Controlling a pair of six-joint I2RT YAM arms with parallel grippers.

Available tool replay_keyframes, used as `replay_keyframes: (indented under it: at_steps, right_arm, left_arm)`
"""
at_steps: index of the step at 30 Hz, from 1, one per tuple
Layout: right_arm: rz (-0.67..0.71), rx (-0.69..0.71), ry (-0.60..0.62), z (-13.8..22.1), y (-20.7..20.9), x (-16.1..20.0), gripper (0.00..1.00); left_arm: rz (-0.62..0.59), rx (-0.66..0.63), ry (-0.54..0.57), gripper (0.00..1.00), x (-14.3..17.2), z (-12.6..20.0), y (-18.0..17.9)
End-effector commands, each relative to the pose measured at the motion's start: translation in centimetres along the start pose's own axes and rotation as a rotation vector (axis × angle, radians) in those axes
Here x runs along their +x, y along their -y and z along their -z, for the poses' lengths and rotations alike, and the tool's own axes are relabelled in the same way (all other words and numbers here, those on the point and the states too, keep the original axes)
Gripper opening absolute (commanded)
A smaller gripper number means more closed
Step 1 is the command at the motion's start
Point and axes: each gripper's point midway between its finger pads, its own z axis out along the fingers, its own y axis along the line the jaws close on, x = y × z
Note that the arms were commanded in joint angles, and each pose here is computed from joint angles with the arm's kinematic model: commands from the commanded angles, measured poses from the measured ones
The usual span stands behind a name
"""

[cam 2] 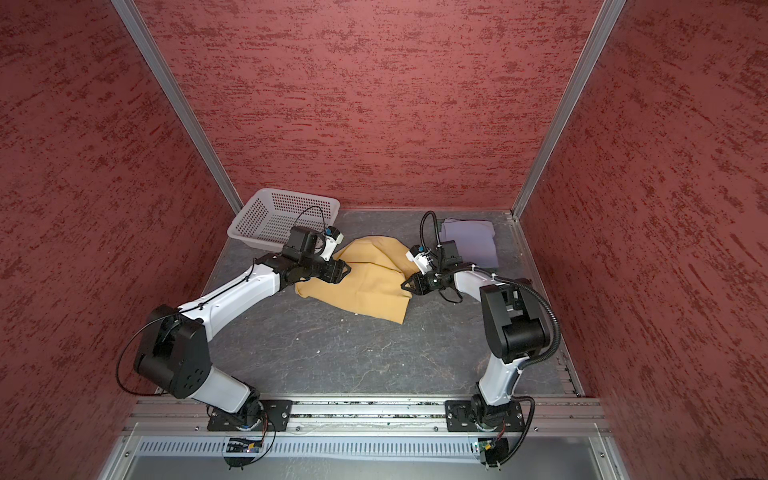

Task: Fold and stack skirts
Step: Flatten out the skirt at the center of the table.

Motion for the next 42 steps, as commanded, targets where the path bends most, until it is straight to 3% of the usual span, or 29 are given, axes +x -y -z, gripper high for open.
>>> replay_keyframes:
  at_steps: [1,5,8,11,15,21,23,28,31,35,42]
  right_arm:
    - [0.059,-0.013,0.03,0.9,-1.2,-1.5,0.06]
    - [0.103,0.113,0.054,2.4,-0.3,-2.8,0.0]
    - [0.209,0.302,0.104,4.8,1.0,-5.1,0.0]
    - [0.399,0.464,0.175,7.7,1.0,-7.5,0.0]
    - [0.678,0.576,0.263,11.2,-1.2,-10.1,0.0]
    - [1.227,0.503,0.282,12.2,-6.7,-8.0,0.0]
    - [1.331,0.437,0.271,11.9,-8.1,-6.4,0.0]
    - [1.41,0.314,0.205,10.7,-9.0,-2.9,0.0]
    - [1.417,0.295,0.195,10.3,-9.0,-1.8,0.0]
    - [1.416,0.297,0.188,10.3,-8.9,-1.3,0.0]
    - [1.392,0.298,0.174,10.3,-8.7,-1.2,0.0]
  left_arm:
    - [-0.007,-0.014,-0.004,0.7,0.1,0.1,-0.1]
    - [-0.023,-0.027,0.004,0.7,-0.2,0.4,-0.3]
    - [-0.05,-0.039,0.02,0.7,-1.0,0.8,-0.3]
    - [-0.093,-0.058,0.046,0.71,-2.0,1.2,-0.3]
    - [-0.172,-0.077,0.1,0.71,-3.6,1.7,0.1]
    - [-0.329,-0.078,0.165,0.72,-5.4,2.0,1.9]
    - [-0.4,-0.074,0.178,0.74,-5.8,2.0,2.8]
    - [-0.584,-0.019,0.208,0.86,-6.2,1.7,5.3]
    - [-0.708,0.041,0.205,1.0,-5.8,1.1,6.7]
    - [-0.825,0.077,0.184,0.99,-5.8,-0.6,7.2]
    - [-0.915,0.091,0.113,0.99,-6.8,-5.4,7.5]
